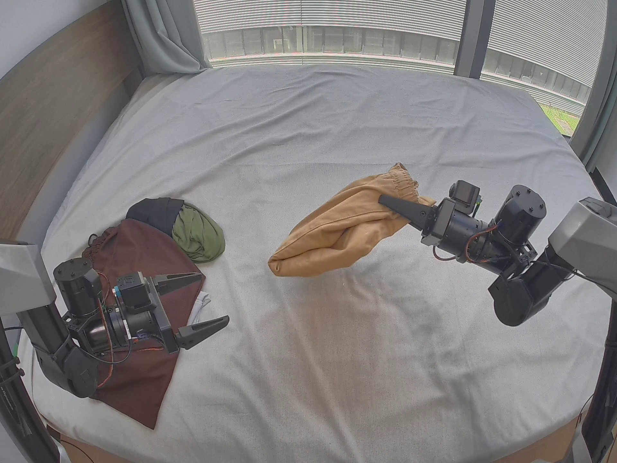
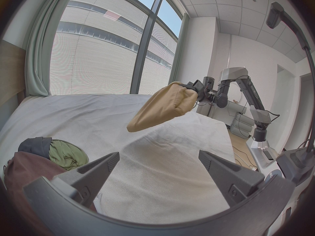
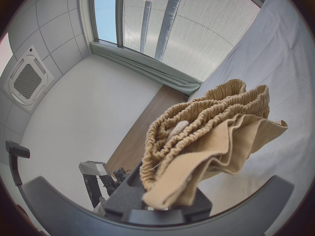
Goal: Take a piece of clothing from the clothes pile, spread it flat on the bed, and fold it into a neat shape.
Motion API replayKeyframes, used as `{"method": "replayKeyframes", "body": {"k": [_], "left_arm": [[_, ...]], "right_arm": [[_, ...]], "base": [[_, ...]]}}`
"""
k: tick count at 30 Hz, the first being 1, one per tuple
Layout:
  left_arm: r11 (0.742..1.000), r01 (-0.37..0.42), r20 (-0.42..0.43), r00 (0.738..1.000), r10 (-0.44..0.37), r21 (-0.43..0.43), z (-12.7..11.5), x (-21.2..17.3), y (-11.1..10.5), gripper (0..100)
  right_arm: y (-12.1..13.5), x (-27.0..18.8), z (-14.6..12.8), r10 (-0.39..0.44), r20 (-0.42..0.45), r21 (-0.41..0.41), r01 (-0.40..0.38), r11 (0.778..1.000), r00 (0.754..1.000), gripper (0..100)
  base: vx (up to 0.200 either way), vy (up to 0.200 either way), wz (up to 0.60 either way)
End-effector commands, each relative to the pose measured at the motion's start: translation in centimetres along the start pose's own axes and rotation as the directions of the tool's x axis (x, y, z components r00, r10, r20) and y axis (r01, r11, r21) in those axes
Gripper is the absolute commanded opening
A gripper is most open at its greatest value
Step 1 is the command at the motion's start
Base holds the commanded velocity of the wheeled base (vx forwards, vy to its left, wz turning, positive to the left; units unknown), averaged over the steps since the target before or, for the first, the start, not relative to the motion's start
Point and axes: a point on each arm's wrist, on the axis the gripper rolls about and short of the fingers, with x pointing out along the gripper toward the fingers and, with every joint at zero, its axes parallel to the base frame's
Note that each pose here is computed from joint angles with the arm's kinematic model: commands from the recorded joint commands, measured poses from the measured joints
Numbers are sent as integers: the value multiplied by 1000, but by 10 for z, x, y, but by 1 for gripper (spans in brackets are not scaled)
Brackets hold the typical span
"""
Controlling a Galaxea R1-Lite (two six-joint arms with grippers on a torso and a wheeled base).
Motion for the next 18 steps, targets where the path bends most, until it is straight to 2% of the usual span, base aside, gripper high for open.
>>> {"method": "replayKeyframes", "body": {"k": [1, 7, 16, 18], "left_arm": [[1000, -1, -2, 1000, 1, -4, -1, 0, 0, 100], [1000, -1, -2, 1000, 1, -4, -1, 0, 0, 100], [1000, 4, -3, 1000, -4, -6, -1, 0, -1, 100], [1000, 4, -4, 1000, -4, -7, -2, 1, 0, 100]], "right_arm": [[-40, 13, -3, -4, 5, 31, 4, 1000, 1000, 0], [-79, 20, -15, -24, 3, 52, 24, 998, 1000, 0], [-85, 24, -11, -26, 9, 48, 25, 999, 1000, 0], [-83, 29, 7, 0, 41, 25, -1, 1000, 999, 0]], "base": [[0, 0, 0], [0, 0, 0], [0, 0, 0], [0, 0, 0]]}}
